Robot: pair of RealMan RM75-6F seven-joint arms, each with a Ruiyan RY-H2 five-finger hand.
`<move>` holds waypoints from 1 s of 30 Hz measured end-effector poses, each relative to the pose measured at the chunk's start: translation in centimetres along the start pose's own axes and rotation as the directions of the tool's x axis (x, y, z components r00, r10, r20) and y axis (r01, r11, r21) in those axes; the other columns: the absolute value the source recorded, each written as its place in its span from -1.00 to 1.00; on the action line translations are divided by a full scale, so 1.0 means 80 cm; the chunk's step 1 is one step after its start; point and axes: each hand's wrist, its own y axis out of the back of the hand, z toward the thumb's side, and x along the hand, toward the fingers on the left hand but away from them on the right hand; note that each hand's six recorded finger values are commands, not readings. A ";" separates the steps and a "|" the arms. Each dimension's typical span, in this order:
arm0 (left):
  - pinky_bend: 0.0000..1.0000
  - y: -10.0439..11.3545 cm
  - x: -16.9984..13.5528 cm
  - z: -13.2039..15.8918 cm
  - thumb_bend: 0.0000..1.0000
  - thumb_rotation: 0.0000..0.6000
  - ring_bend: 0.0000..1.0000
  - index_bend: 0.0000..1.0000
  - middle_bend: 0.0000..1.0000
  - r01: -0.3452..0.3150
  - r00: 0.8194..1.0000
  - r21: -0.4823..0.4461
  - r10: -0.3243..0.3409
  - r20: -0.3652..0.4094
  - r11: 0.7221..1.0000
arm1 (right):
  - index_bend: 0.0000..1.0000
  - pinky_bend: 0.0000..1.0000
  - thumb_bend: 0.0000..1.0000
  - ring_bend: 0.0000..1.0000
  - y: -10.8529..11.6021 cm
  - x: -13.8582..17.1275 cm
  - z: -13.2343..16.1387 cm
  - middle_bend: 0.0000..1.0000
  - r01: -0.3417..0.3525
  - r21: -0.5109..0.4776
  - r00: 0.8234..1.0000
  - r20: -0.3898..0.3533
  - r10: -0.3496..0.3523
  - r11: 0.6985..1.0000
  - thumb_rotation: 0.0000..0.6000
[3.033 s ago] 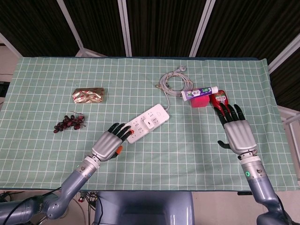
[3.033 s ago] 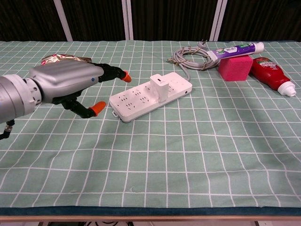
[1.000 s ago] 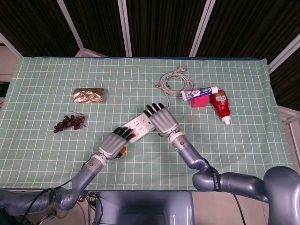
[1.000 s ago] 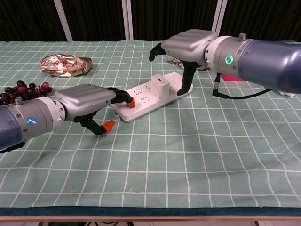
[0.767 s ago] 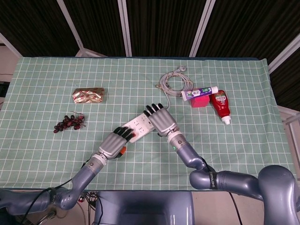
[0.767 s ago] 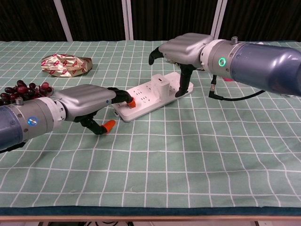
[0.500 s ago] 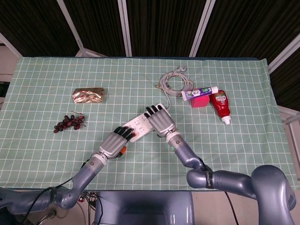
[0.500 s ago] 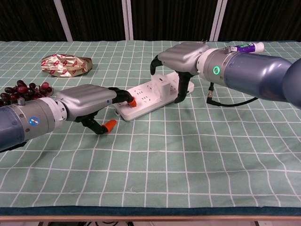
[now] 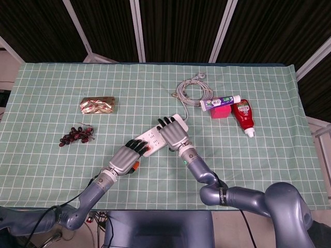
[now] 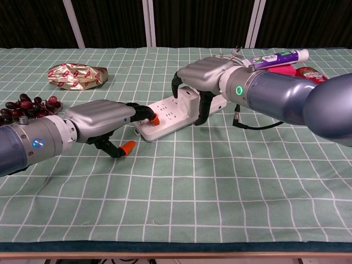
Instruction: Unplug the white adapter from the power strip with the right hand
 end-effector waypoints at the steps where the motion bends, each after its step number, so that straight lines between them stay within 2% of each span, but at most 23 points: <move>1: -0.74 0.000 0.000 0.000 0.05 1.00 -0.90 -0.62 -0.79 0.000 1.000 0.000 0.000 0.001 1.000 | -0.39 -0.53 -0.57 -0.71 -0.001 -0.001 0.000 -0.70 0.001 0.000 1.000 0.003 -0.001 1.000 1.00; 21: -0.74 -0.002 -0.002 0.000 0.05 1.00 -0.90 -0.62 -0.79 0.001 1.000 -0.004 -0.001 0.005 1.000 | -0.24 -0.53 -0.41 -0.70 -0.006 -0.007 0.001 -0.69 -0.002 0.004 1.000 0.013 0.002 1.000 1.00; 25: -0.74 -0.004 -0.001 -0.001 0.05 1.00 -0.90 -0.62 -0.79 0.003 1.000 -0.004 -0.003 0.004 1.000 | -0.18 -0.52 -0.29 -0.70 -0.009 -0.009 0.001 -0.68 -0.006 0.006 1.000 0.015 0.006 1.000 1.00; 30: -0.74 -0.005 -0.001 -0.002 0.05 1.00 -0.90 -0.62 -0.79 0.005 1.000 -0.007 -0.005 0.003 1.000 | -0.06 -0.52 0.08 -0.69 -0.013 -0.010 0.003 -0.66 -0.011 0.009 1.000 0.013 0.011 1.000 1.00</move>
